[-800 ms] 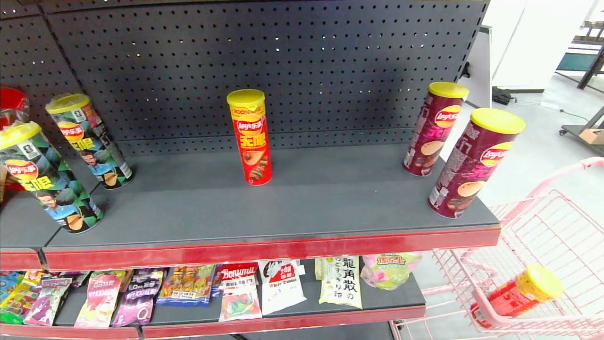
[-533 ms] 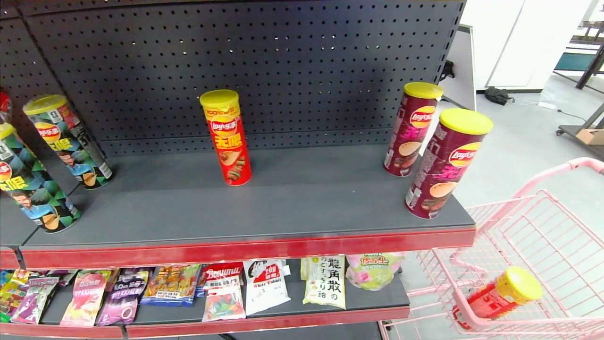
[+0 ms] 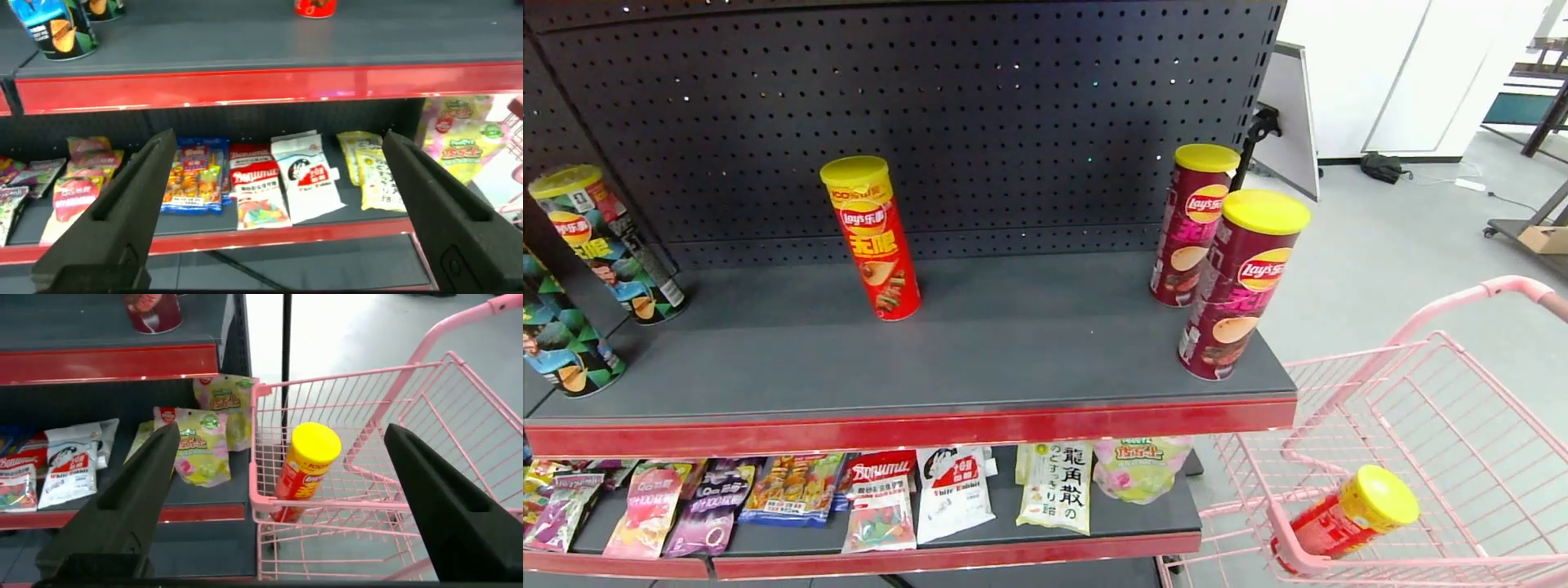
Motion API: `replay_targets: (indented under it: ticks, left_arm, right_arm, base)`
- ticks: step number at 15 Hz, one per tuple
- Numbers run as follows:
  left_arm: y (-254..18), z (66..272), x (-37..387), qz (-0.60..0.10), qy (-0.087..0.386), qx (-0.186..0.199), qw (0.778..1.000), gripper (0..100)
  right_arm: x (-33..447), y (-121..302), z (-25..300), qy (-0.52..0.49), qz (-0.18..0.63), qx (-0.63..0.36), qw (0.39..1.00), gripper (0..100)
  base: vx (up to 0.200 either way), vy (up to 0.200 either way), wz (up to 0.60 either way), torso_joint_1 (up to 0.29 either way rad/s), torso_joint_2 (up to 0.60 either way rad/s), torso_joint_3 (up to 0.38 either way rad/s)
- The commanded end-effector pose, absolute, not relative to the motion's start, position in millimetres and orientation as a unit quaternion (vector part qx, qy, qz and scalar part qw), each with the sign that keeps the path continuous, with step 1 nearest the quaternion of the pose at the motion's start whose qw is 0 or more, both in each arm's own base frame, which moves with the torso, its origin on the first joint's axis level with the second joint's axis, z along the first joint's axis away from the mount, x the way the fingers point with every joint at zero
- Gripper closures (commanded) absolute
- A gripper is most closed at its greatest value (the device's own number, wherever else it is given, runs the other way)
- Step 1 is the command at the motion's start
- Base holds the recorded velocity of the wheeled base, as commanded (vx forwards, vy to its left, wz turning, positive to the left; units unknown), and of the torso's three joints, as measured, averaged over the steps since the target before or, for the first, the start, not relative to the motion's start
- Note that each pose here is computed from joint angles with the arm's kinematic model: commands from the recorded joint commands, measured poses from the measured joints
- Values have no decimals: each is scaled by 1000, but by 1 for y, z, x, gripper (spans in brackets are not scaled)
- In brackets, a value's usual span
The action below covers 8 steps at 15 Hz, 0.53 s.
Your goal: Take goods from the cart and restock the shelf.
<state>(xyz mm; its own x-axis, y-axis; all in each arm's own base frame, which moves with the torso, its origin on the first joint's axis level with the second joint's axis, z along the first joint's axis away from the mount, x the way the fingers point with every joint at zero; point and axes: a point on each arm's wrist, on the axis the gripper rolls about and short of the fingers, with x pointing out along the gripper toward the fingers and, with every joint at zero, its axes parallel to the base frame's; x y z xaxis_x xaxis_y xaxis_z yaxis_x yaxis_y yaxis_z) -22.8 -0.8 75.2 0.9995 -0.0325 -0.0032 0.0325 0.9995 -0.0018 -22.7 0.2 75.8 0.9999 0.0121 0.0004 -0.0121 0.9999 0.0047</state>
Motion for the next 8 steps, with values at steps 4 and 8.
replay_targets:
  ticks: [4, 8]
  left_arm:
    - [-1, 75, -23, -16, 2, -1, 1000, 0]
    - [-1, 75, -23, -16, 2, -1, 1000, 0]
  right_arm:
    - [-23, 0, 76, -1, 6, 2, 1000, 0]
    - [-23, 0, 76, -1, 6, 2, 1000, 0]
  base:
    - [0, 0, -600, 2, 2, 2]
    - [0, 0, -600, -1, 0, 2]
